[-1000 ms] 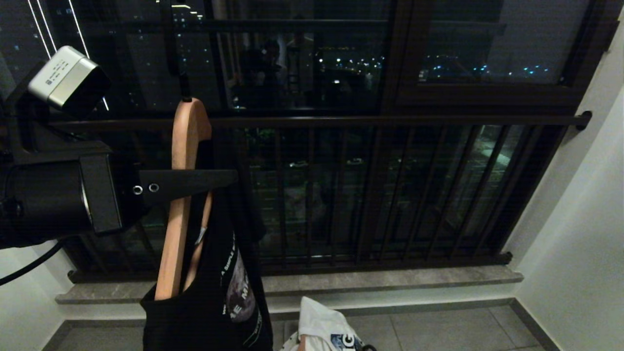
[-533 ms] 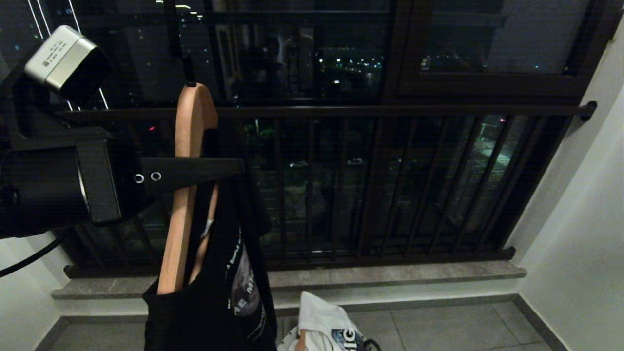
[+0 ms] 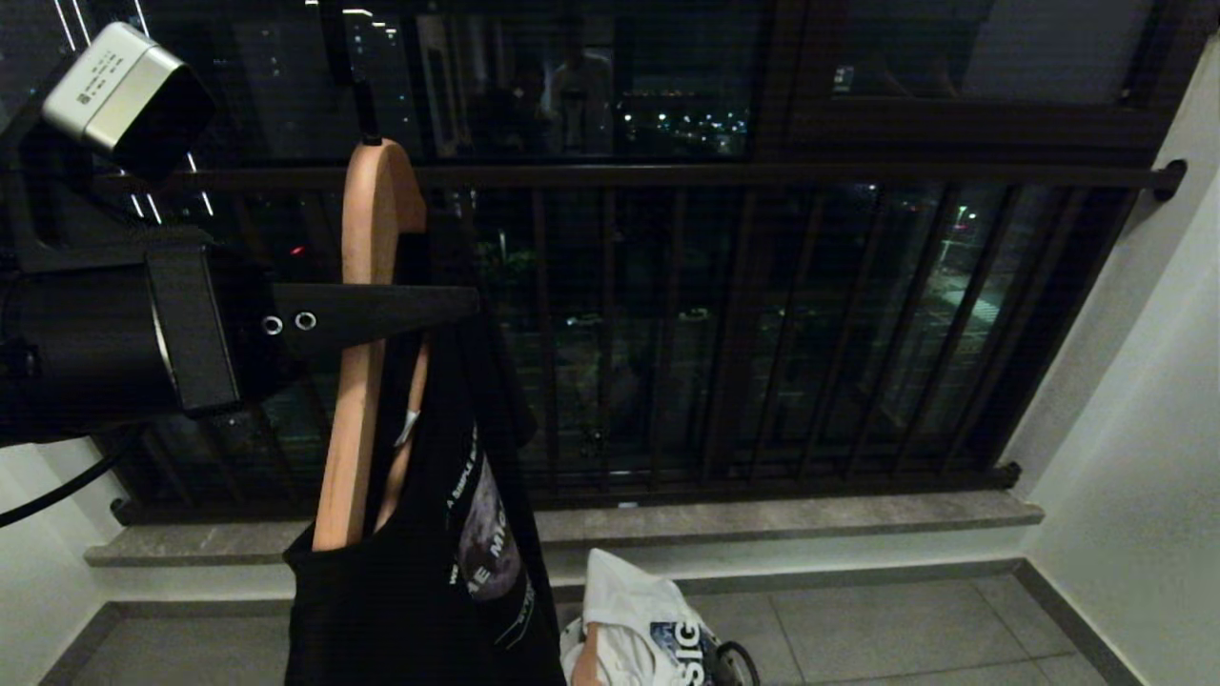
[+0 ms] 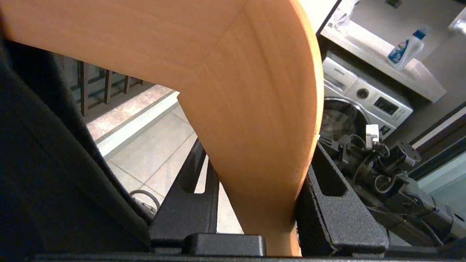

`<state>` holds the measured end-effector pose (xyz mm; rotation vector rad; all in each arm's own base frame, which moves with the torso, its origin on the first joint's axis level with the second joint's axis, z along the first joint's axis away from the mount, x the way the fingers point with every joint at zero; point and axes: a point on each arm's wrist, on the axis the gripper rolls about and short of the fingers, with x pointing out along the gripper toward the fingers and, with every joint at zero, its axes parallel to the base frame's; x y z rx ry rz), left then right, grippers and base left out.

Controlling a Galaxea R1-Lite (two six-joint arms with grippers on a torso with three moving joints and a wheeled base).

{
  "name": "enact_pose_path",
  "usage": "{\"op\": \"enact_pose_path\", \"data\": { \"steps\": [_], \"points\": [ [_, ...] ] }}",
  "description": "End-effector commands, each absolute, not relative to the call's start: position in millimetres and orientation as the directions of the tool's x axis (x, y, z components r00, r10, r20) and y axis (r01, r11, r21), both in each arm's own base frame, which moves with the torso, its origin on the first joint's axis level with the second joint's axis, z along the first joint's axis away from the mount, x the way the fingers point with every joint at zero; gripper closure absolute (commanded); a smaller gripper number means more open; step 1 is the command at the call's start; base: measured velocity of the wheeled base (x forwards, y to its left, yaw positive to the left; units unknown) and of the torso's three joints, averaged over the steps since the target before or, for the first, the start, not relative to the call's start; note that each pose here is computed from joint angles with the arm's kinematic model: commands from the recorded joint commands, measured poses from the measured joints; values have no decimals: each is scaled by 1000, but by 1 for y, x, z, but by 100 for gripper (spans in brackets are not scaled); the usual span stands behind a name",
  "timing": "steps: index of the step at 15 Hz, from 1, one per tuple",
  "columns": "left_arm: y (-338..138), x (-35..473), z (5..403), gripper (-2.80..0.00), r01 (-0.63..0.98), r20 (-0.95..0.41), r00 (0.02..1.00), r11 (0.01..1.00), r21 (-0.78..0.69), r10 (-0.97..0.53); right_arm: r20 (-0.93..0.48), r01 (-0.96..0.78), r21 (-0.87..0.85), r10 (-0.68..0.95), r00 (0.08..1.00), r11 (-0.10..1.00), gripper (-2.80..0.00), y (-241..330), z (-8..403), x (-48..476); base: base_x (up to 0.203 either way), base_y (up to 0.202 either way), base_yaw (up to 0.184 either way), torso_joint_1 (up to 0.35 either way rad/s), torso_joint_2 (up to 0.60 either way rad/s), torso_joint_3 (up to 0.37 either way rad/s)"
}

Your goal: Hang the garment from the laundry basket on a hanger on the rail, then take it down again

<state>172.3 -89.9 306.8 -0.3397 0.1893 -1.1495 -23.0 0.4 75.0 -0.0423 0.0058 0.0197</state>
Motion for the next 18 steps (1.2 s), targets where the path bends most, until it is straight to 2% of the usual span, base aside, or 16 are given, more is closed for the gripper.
{"op": "enact_pose_path", "data": {
  "steps": [1,8,12,18],
  "points": [
    [-91,174,309,0,864,32,393,357,-354,-919,-8,-20,-43,20,1000,999,0,0,75,-23,0,0,0,-208,530,315],
    [-90,170,331,0,888,87,385,344,-305,-919,-8,-20,-43,20,1000,999,0,0,75,-23,0,0,0,-194,510,311],
    [-98,163,339,0,912,108,336,294,-286,-936,-8,-20,-43,20,1000,999,0,0,75,-23,0,0,0,-158,479,323],
    [-100,160,357,0,931,150,313,271,-245,-938,-8,-20,-43,20,1000,999,0,0,75,-23,0,0,0,-119,459,340]
  ]
}}
